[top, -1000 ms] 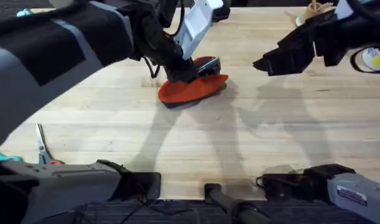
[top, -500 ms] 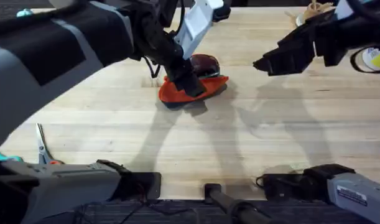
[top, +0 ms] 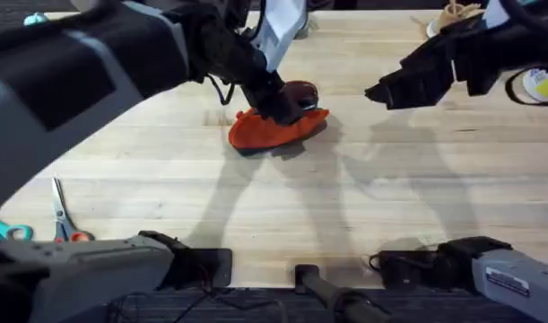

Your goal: Unzip the bag, pick up the pens from the table one at a time and place them inside, then zip the bag closed.

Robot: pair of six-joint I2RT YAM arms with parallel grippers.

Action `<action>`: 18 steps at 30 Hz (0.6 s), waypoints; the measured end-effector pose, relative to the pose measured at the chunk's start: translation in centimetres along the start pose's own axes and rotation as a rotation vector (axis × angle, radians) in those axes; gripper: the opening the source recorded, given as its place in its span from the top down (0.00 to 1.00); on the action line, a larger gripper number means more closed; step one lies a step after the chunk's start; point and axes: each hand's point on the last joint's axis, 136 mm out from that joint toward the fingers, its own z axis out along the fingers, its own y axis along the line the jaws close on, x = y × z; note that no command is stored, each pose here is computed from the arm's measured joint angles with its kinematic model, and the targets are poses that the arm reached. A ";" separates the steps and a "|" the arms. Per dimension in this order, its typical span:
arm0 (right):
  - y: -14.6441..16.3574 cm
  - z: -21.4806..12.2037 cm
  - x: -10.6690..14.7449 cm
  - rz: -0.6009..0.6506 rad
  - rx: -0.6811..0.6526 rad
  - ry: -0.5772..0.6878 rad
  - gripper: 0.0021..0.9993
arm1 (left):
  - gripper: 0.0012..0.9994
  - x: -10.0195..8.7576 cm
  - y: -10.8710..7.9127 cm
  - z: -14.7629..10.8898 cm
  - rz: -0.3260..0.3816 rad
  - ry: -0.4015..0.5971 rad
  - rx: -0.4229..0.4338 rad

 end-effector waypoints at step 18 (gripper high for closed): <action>0.0 0.0 0.0 0.000 0.000 0.000 0.00 | 0.01 -2.1 -2.1 -9.1 0.023 -0.123 -0.097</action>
